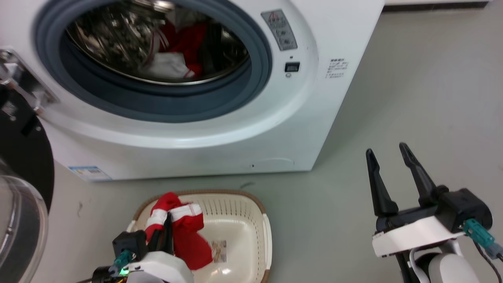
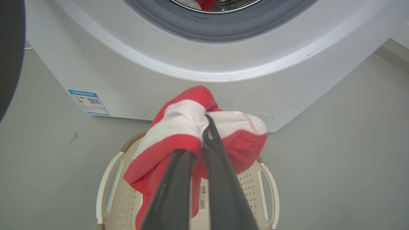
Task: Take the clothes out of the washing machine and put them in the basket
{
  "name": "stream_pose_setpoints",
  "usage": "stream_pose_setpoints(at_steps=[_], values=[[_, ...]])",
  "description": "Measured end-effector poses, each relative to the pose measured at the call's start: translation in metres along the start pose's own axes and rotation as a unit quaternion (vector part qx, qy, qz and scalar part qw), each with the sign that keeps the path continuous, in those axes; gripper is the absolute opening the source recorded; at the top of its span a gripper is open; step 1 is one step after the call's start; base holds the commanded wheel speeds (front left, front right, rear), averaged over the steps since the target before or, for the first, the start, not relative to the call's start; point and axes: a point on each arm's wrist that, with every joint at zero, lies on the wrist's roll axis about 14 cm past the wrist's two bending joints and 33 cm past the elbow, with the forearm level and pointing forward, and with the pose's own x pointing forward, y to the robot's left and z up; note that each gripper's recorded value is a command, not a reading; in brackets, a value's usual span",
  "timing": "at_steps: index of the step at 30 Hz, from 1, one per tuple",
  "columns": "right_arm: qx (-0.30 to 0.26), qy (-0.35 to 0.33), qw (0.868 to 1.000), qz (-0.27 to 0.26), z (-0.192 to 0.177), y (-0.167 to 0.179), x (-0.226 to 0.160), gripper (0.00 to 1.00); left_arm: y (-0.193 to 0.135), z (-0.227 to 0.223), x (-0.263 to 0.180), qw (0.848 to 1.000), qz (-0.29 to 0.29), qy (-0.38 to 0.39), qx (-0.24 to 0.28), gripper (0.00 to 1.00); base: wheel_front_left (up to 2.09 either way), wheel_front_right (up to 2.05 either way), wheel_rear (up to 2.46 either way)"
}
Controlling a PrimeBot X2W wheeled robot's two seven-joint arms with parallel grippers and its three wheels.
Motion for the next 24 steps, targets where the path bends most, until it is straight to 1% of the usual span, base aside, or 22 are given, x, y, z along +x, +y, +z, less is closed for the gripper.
stream_pose_setpoints(at_steps=[8,16,24], values=[[-0.005,0.024,1.0,0.001,-0.028,-0.006,0.029,1.0,0.009,-0.064,0.04,0.995,-0.002,0.103,0.017,0.0,0.0,0.0,0.0],[0.0,0.048,0.999,-0.012,-0.06,-0.021,0.046,1.0,0.015,-0.123,0.074,0.981,0.001,0.192,0.024,0.0,0.0,0.0,0.0],[0.0,0.081,0.997,-0.018,-0.1,-0.031,0.057,1.0,0.02,-0.166,0.108,0.967,0.008,0.253,0.025,0.0,0.0,0.0,0.0]])
